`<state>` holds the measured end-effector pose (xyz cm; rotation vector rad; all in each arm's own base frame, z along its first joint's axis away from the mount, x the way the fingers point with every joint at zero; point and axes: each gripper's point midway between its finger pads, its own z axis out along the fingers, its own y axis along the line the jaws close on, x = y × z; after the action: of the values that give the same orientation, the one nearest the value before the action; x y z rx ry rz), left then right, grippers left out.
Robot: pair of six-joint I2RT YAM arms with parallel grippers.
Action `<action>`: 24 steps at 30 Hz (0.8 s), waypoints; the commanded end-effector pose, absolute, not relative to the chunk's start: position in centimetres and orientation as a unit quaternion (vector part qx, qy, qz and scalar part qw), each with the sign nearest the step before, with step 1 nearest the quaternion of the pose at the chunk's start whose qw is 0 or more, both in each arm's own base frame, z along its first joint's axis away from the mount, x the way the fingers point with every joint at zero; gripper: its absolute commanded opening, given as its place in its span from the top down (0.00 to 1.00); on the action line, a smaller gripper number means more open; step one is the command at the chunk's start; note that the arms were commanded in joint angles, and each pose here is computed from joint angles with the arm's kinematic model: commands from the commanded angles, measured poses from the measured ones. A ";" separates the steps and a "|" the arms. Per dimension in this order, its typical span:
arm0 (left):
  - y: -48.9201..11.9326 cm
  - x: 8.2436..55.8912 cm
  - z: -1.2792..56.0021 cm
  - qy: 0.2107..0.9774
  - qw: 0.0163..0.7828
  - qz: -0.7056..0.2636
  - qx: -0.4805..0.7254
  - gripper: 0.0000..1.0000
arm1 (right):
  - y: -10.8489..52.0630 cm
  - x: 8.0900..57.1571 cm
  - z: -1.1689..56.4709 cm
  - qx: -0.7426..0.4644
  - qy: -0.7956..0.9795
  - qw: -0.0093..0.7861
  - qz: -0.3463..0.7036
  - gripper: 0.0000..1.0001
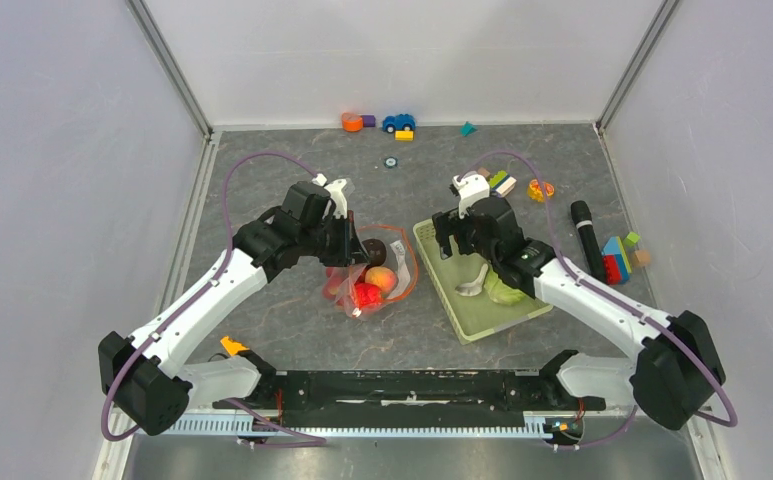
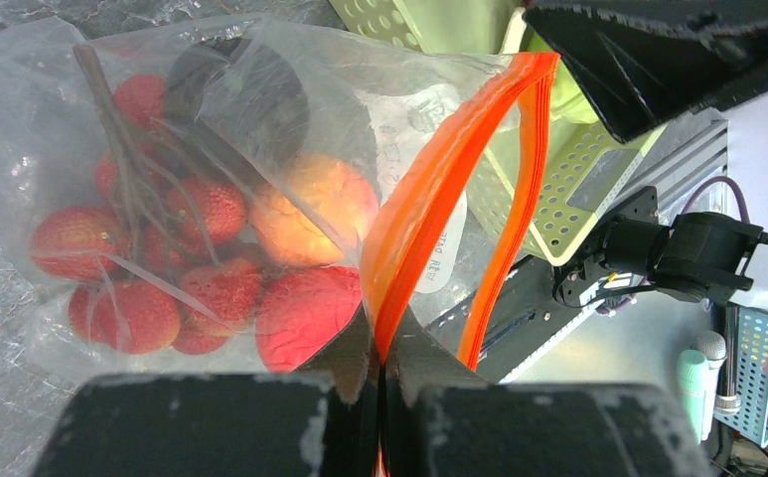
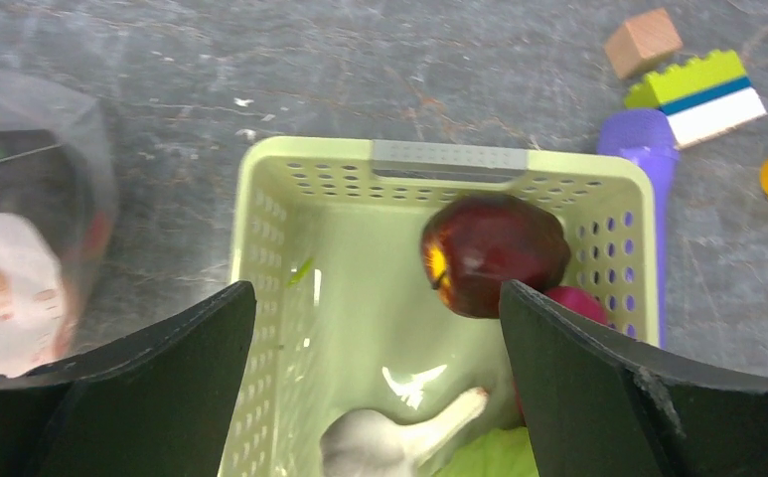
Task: Place the food in the zip-top bag and seal the zipper
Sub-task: Pick up the fake fruit from the bin.
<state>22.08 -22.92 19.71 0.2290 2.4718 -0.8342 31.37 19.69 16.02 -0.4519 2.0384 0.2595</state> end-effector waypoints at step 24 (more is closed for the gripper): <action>-23.2 22.8 20.2 0.905 0.275 -0.311 0.087 0.98 | 16.4 38.2 9.2 -0.192 0.869 0.442 -0.110 0.05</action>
<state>22.22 -22.95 19.21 0.2256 2.4870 -0.8238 36.17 16.12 7.62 -0.5238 2.2132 -0.2453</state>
